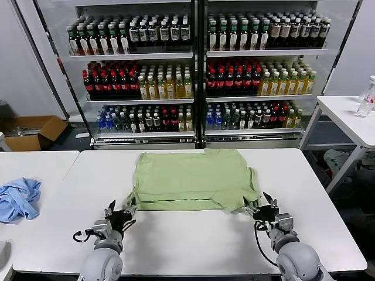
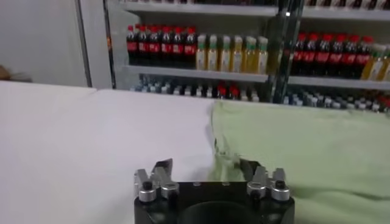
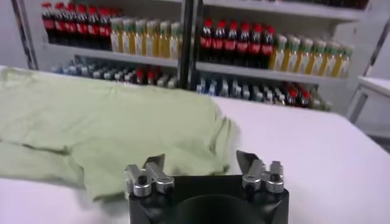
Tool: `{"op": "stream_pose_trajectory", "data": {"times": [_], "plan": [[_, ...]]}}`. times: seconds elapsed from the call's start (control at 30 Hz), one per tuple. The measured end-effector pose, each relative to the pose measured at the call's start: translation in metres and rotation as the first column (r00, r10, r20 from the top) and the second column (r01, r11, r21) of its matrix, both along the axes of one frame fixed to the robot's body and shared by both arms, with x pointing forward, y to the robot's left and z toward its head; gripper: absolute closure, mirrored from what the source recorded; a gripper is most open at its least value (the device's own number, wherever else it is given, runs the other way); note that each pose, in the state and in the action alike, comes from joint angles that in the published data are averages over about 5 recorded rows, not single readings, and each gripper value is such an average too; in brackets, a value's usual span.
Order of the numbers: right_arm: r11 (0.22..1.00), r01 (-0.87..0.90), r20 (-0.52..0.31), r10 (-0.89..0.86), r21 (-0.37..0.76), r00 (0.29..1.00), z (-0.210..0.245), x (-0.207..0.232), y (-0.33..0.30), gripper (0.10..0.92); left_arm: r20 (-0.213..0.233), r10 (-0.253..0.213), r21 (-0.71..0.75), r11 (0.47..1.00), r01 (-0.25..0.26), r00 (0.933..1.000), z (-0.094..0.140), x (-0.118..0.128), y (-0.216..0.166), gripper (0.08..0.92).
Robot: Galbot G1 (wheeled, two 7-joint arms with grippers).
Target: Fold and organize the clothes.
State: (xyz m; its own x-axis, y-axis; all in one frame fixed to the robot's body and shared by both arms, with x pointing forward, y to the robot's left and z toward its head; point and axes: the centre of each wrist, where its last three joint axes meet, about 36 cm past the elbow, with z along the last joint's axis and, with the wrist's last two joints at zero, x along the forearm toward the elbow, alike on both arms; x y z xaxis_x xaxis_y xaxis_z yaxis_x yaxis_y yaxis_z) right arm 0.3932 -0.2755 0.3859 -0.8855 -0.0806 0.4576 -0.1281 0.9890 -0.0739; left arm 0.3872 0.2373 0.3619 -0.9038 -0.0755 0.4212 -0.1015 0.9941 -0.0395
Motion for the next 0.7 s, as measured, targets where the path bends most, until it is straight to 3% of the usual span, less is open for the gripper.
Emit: {"op": "stream_pose_trajectory", "data": {"times": [0.33, 0.7], "plan": [[0.999, -0.007, -0.049, 0.009, 0.044, 0.999, -0.002, 0.004, 0.0, 0.498, -0.049, -0.032, -0.014, 0.999, 0.031, 0.9983, -0.004, 0.009, -0.004, 0.506], [0.998, -0.022, -0.069, 0.027, 0.062, 0.997, 0.001, 0.002, -0.002, 0.801, -0.07, -0.063, -0.102, 0.993, 0.055, 0.9956, 0.003, 0.01, 0.002, 0.835]]}}
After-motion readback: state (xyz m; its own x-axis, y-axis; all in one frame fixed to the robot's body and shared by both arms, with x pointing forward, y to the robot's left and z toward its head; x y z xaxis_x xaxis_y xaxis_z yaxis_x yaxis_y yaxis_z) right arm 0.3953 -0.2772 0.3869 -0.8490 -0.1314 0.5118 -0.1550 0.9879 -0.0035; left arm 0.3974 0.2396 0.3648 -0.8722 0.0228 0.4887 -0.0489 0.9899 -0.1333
